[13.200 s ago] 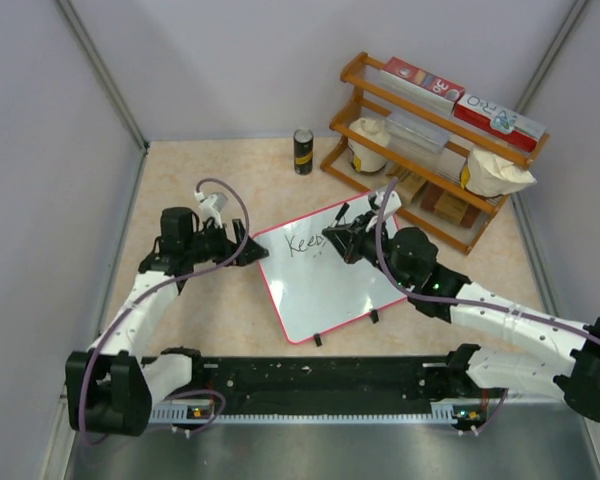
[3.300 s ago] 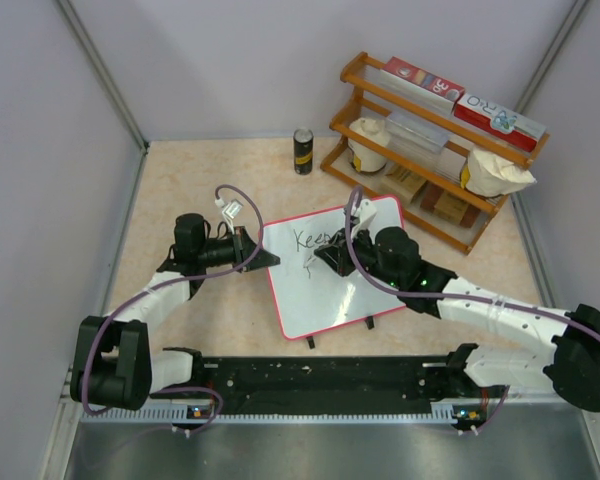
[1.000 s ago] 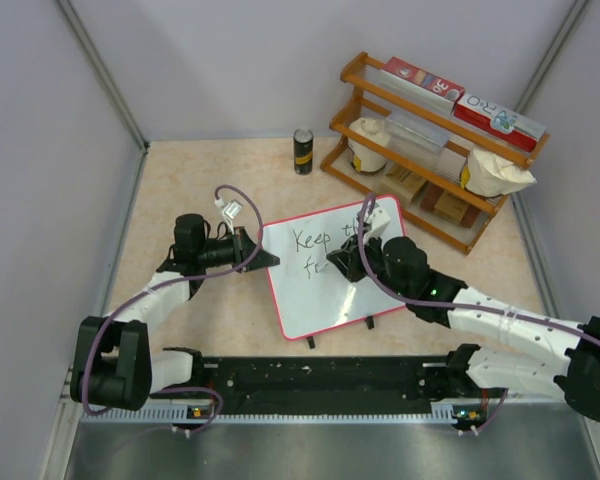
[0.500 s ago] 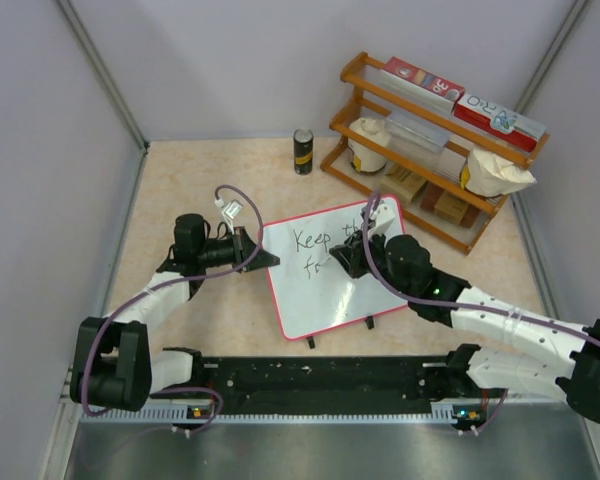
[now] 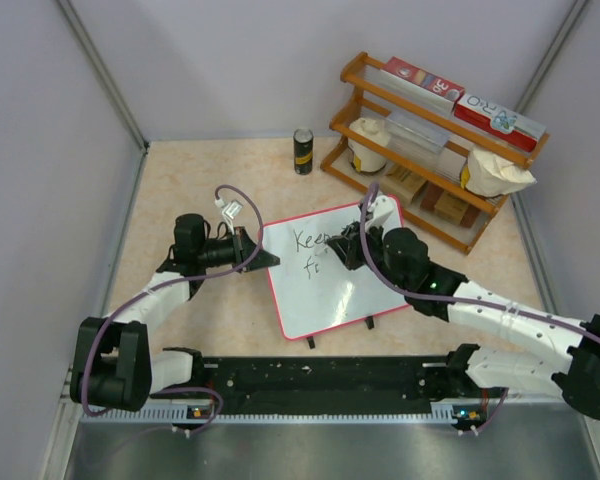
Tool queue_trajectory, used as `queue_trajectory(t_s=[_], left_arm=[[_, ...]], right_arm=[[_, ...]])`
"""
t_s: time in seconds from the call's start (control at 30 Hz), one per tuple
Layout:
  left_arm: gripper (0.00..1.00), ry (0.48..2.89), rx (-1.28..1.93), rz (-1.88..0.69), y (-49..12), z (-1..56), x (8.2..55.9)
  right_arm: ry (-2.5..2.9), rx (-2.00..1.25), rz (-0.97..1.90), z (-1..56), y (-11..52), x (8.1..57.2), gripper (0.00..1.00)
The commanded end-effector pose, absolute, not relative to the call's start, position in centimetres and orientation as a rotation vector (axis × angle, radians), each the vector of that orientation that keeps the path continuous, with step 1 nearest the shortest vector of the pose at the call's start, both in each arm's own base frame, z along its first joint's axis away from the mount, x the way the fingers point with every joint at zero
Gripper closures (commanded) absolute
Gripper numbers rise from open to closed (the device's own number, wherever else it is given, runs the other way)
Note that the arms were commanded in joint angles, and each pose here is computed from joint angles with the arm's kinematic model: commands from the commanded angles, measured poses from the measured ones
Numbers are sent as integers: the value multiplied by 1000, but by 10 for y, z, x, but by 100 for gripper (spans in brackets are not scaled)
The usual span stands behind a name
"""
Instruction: Write a sentence on the whiteboard
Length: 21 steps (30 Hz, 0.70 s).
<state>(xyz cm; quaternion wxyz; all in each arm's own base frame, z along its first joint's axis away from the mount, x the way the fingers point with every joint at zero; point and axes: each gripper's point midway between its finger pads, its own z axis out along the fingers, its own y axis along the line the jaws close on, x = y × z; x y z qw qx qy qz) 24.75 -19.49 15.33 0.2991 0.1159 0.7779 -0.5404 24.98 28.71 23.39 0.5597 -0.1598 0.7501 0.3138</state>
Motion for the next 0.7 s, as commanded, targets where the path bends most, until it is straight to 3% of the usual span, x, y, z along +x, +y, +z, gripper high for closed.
queue_trajectory(t_s=[0.0, 0.33, 0.67], left_arm=[[100, 2088, 316, -1274, -184, 134, 257], [100, 2089, 315, -1274, -184, 134, 258], [100, 2091, 315, -1274, -184, 133, 258]], right_arm=[[1735, -360, 741, 246, 291, 256, 100], [1806, -368, 693, 217, 287, 257, 100], [1715, -316, 752, 254, 278, 250, 100]])
